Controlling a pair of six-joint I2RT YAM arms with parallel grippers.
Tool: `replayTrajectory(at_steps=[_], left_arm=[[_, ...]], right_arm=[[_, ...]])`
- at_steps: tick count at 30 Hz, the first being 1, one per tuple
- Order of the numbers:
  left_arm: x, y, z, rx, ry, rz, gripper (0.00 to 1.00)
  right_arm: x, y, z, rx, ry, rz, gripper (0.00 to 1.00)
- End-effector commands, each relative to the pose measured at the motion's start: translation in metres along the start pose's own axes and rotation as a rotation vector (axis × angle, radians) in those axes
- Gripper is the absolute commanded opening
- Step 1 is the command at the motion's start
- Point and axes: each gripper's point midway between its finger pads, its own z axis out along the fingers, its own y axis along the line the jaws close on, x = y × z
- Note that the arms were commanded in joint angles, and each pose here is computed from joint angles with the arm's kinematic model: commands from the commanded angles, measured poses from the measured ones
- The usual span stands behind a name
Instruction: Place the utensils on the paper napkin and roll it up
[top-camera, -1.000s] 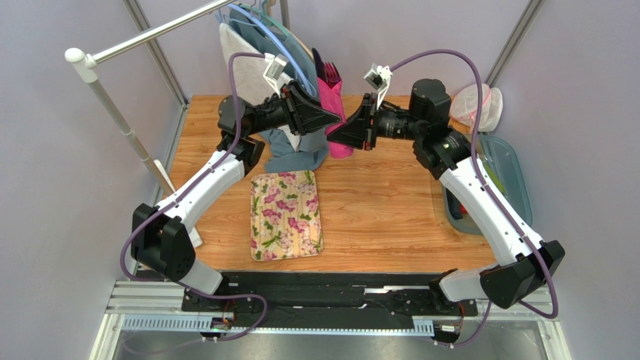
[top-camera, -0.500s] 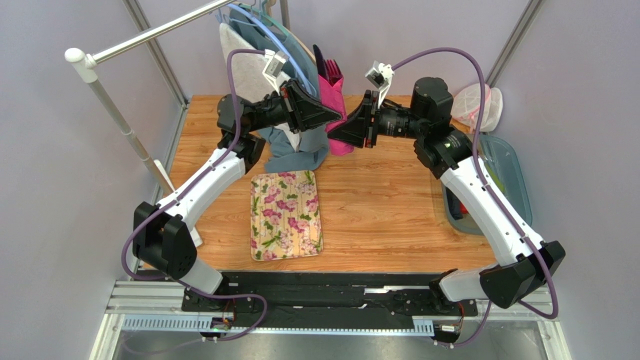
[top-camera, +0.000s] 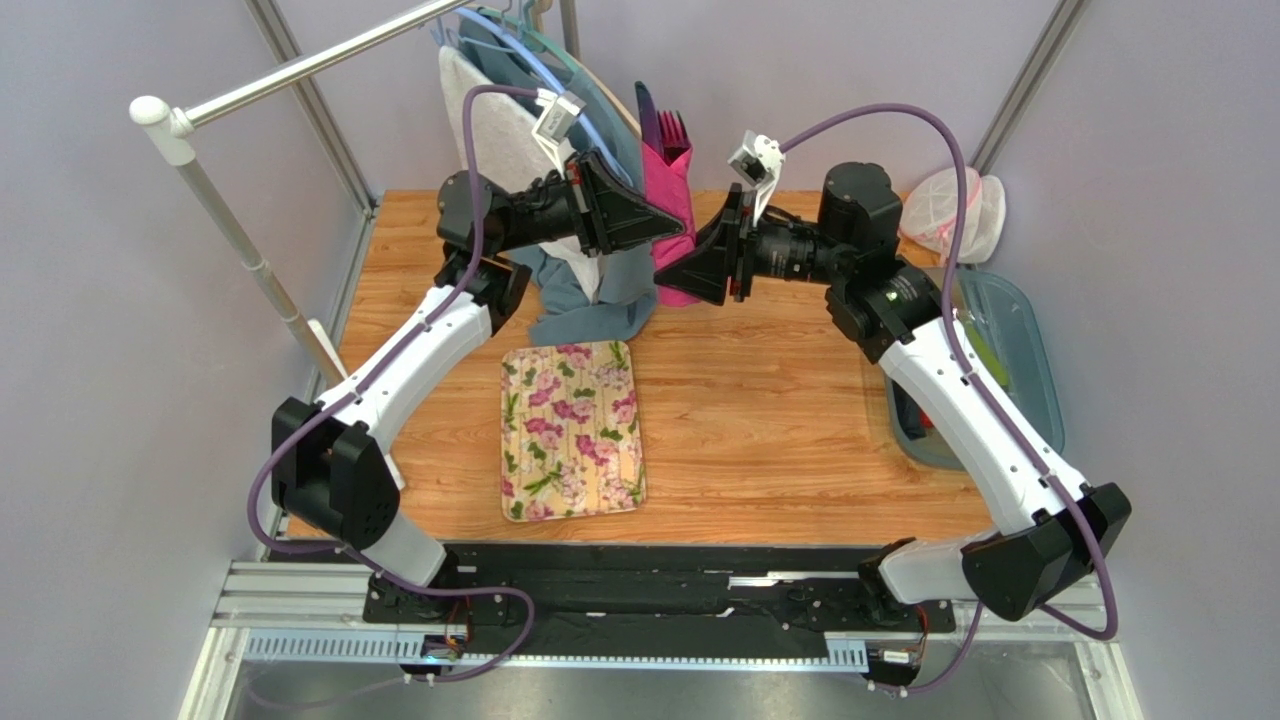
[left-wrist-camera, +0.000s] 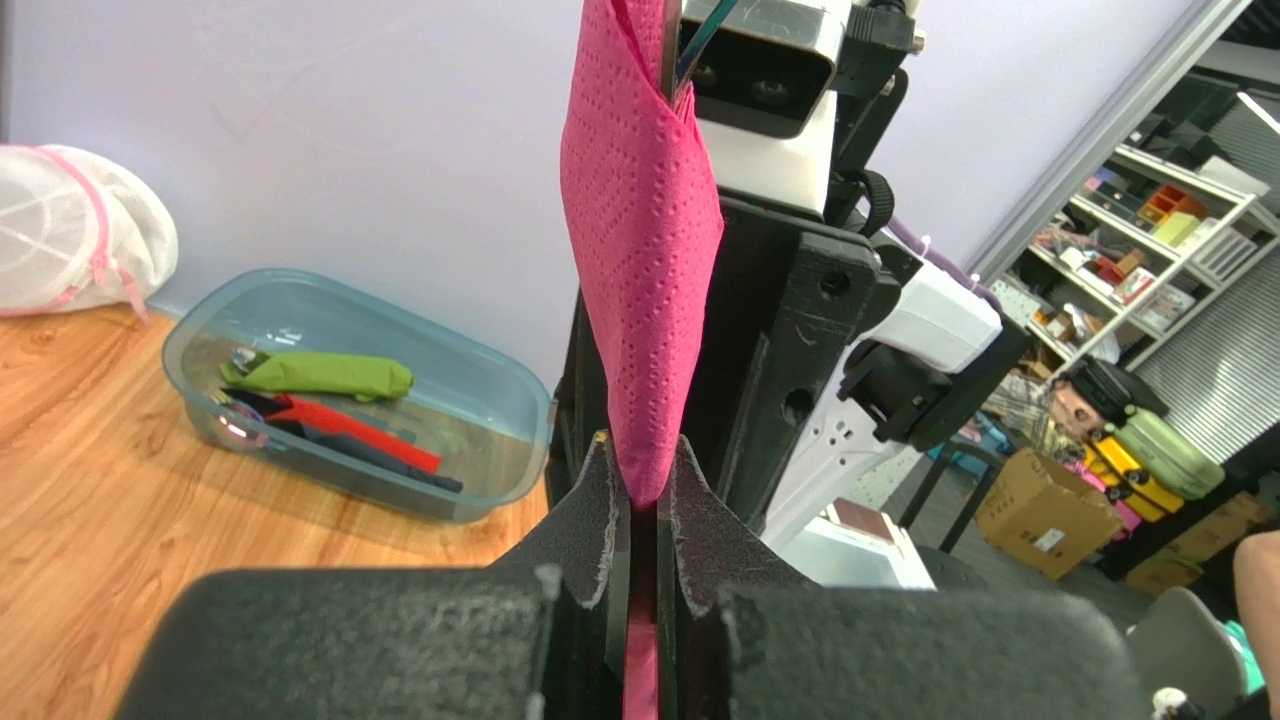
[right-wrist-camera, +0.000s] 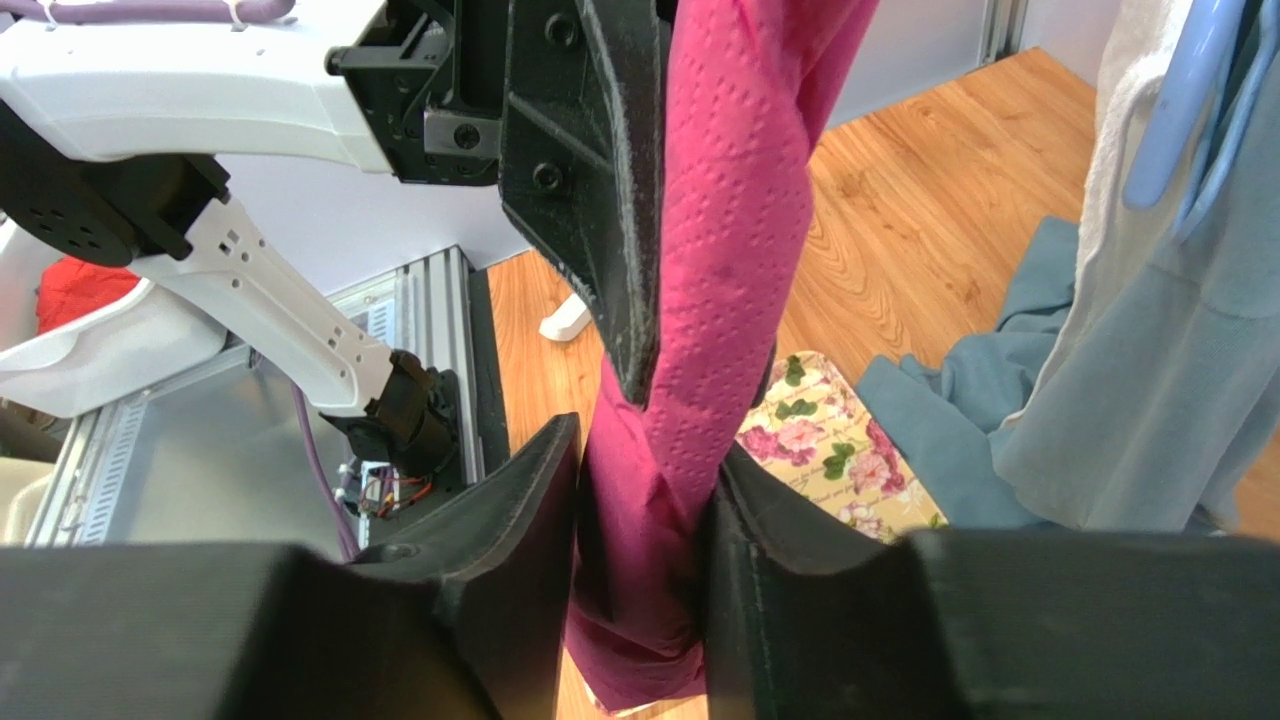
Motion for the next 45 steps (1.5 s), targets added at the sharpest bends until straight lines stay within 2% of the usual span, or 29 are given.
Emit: replayTrajectory(at_steps=[1,4,5,12,13,18,20,26,32,35,39,41,42,43,45], left_arm=[[-0.053,-0.028,0.000,0.016,-0.143,0.174,0.00],[-0.054,-0.028,0.000,0.009,-0.148,0.174,0.00],[-0.053,-0.027,0.000,0.005,-0.147,0.170,0.00],[-0.049,-0.017,-0.004,-0.033,-0.148,0.162,0.00],[-0.048,-0.017,-0.004,-0.035,-0.146,0.163,0.00],[-0.048,-0.007,-0.006,-0.074,-0.152,0.159,0.00],[-0.048,-0.006,-0.006,-0.083,-0.157,0.161,0.00],[-0.046,0.000,-0.009,-0.118,-0.167,0.169,0.00],[-0.049,-0.002,-0.009,-0.122,-0.174,0.180,0.00],[-0.051,-0.004,-0.009,-0.120,-0.179,0.182,0.00],[-0.051,-0.002,-0.009,-0.125,-0.186,0.161,0.00],[-0.053,-0.003,-0.009,-0.123,-0.192,0.163,0.00],[-0.052,-0.002,-0.009,-0.122,-0.191,0.161,0.00],[-0.054,-0.002,-0.009,-0.121,-0.193,0.167,0.00],[-0.056,-0.001,-0.009,-0.123,-0.198,0.163,0.00]], right_arm=[[0.024,0.007,-0.002,-0.025,0.057,0.061,0.48],[0.028,-0.005,-0.002,0.040,0.059,0.064,0.64],[0.029,-0.007,-0.003,0.053,0.061,0.054,0.66],[0.025,-0.022,-0.018,0.202,0.066,-0.030,0.69],[0.017,-0.024,-0.025,0.242,0.049,-0.054,0.73],[-0.005,-0.025,-0.042,0.342,0.014,-0.124,0.80],[-0.013,-0.028,-0.045,0.380,-0.007,-0.138,0.87],[-0.027,-0.031,-0.032,0.366,-0.024,-0.140,0.88],[-0.022,-0.036,-0.011,0.332,0.007,-0.133,0.86],[-0.014,-0.035,-0.002,0.285,0.031,-0.114,0.77],[-0.008,-0.019,0.003,0.177,0.031,-0.111,0.38],[-0.004,-0.008,0.003,0.120,0.032,-0.109,0.29],[-0.002,-0.004,0.004,0.100,0.034,-0.109,0.15],[0.001,0.001,0.003,0.069,0.042,-0.099,0.08],[0.008,0.005,0.002,0.041,0.056,-0.074,0.00]])
